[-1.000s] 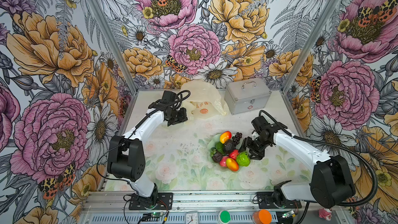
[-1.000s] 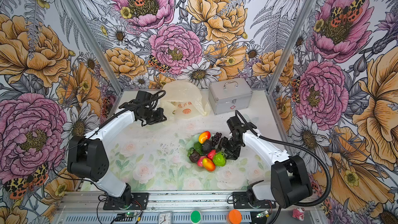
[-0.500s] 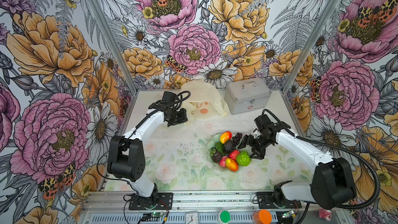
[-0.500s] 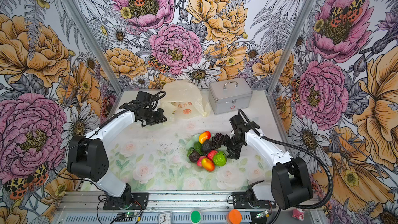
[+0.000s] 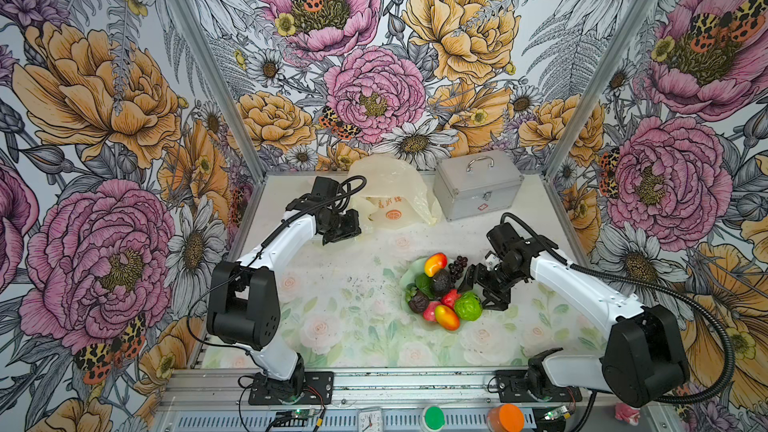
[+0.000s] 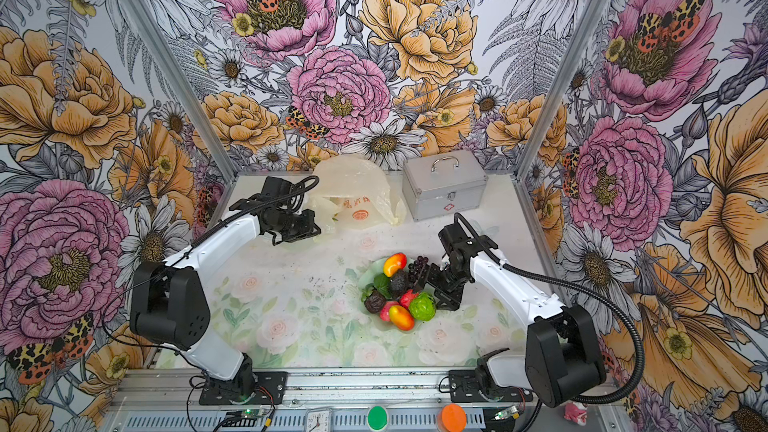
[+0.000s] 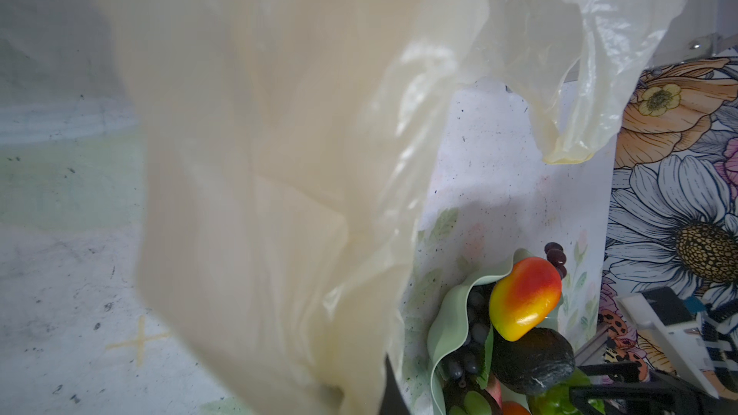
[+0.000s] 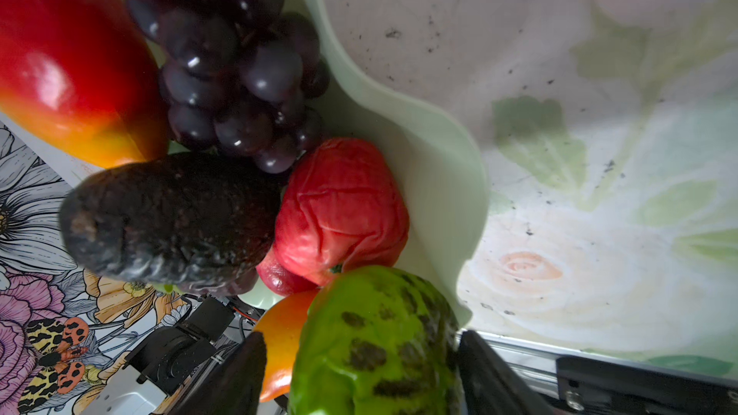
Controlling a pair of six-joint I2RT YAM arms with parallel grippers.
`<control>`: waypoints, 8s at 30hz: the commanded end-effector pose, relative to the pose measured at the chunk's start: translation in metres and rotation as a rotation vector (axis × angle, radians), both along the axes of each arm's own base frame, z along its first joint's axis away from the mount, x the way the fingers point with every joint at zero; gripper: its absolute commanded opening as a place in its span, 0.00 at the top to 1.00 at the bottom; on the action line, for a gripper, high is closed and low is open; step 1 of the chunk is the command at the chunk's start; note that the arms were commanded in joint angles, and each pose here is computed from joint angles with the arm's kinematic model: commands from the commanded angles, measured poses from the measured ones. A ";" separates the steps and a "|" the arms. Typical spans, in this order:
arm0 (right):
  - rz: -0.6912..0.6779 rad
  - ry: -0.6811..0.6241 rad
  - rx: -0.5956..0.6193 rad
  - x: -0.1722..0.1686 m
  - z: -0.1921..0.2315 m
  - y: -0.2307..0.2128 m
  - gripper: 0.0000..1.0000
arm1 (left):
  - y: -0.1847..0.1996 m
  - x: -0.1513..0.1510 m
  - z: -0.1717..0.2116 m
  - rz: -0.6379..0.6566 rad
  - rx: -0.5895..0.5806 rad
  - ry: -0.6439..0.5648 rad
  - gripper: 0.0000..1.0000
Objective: Place the fruits into the plastic bag
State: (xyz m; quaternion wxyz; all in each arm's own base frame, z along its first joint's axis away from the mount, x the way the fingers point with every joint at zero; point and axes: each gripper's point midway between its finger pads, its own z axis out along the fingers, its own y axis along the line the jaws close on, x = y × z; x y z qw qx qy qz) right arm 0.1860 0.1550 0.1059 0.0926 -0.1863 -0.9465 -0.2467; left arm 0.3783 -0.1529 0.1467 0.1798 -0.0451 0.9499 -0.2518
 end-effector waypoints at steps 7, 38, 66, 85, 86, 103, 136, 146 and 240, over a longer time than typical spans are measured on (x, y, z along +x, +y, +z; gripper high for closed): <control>0.015 -0.004 0.006 -0.003 0.002 0.001 0.45 | 0.001 -0.004 -0.004 0.008 -0.018 -0.002 1.00; -0.063 -0.267 0.425 0.135 0.109 0.093 0.54 | -0.053 -0.009 0.039 -0.034 -0.104 -0.045 1.00; -0.169 -0.508 0.451 0.385 0.081 0.178 0.32 | -0.093 -0.006 0.069 0.006 -0.311 0.000 1.00; 0.028 -0.526 0.420 0.261 0.140 0.140 0.31 | -0.051 0.019 0.039 0.103 -0.353 0.044 1.00; 0.040 -0.524 0.395 0.248 0.140 0.133 0.31 | -0.051 0.019 0.038 0.101 -0.352 0.044 1.00; 0.285 -0.233 -0.126 0.065 0.070 0.040 0.21 | -0.061 0.006 0.028 0.024 -0.397 0.093 1.00; 0.360 -0.147 -0.215 0.063 -0.011 0.072 0.46 | -0.054 -0.026 0.024 0.041 -0.373 0.100 1.00; 0.297 -0.205 -0.121 0.054 0.030 0.077 0.62 | -0.055 -0.023 0.023 0.037 -0.374 0.100 1.00; 0.236 -0.535 0.207 0.175 0.120 0.105 0.27 | -0.057 -0.027 0.025 0.065 -0.386 0.122 1.00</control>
